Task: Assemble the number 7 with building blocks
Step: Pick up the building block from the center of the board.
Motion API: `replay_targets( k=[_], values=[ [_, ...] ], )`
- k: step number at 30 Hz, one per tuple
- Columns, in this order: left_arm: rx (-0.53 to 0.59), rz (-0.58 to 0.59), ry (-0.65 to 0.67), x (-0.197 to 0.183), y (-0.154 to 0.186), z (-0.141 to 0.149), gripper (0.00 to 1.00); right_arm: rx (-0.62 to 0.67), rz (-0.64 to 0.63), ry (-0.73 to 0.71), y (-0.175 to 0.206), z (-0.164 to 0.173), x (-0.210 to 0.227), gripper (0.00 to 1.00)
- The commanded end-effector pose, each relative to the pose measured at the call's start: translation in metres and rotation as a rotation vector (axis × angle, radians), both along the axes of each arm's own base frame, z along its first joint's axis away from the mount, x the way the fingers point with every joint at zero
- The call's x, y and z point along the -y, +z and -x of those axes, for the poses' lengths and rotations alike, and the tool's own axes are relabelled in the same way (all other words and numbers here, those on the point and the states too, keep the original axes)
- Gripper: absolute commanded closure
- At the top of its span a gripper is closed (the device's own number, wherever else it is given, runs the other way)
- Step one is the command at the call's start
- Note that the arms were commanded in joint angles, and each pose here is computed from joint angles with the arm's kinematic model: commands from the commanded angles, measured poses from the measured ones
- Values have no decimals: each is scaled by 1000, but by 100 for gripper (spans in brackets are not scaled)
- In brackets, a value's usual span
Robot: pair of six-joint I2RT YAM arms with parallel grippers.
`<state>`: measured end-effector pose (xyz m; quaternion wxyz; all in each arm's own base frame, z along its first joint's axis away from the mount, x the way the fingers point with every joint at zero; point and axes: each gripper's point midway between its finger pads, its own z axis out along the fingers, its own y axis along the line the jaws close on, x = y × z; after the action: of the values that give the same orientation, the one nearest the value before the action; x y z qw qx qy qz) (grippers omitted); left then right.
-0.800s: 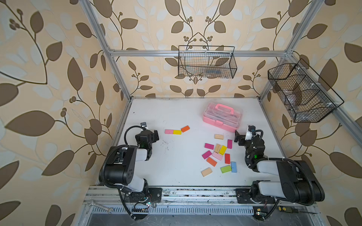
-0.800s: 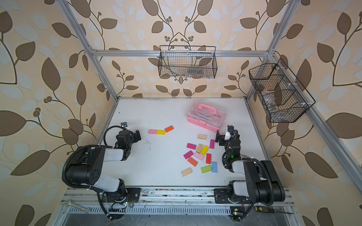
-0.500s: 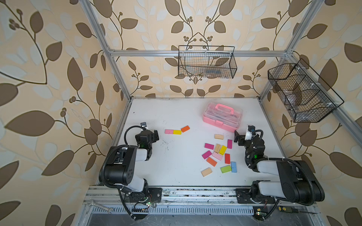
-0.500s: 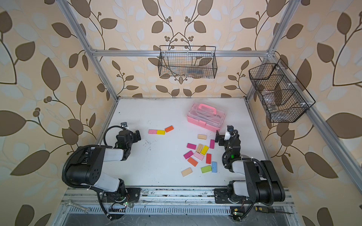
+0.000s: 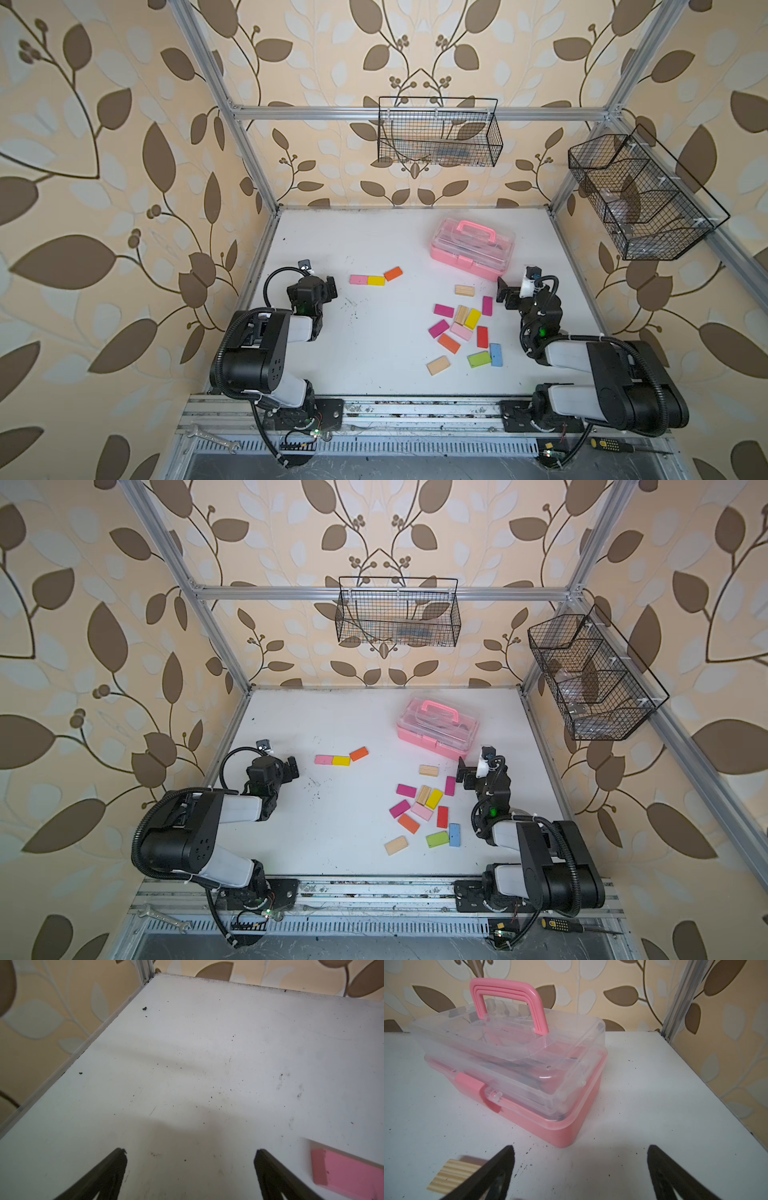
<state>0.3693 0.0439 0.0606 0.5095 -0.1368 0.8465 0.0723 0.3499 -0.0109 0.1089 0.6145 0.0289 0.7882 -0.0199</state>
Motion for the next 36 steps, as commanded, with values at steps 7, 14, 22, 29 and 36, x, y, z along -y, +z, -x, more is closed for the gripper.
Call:
replay_targets(
  k=[7,14,22,29,36],
  values=[
    [69,-14,20,-6,21,-8,1,25,7,0,10,-4,-1,0],
    [62,-19,71,-13,66,-6,1,23,22,-43,37,-3,4,0],
    [80,234,62,8,137,-6,1,-15,-151,-136,65,4,15,0],
    [-127,481,-59,53,148,8,1,-2,-394,-112,103,17,15,0],
    [-149,652,-163,85,150,39,1,-141,-498,74,119,18,-22,0]
  ],
)
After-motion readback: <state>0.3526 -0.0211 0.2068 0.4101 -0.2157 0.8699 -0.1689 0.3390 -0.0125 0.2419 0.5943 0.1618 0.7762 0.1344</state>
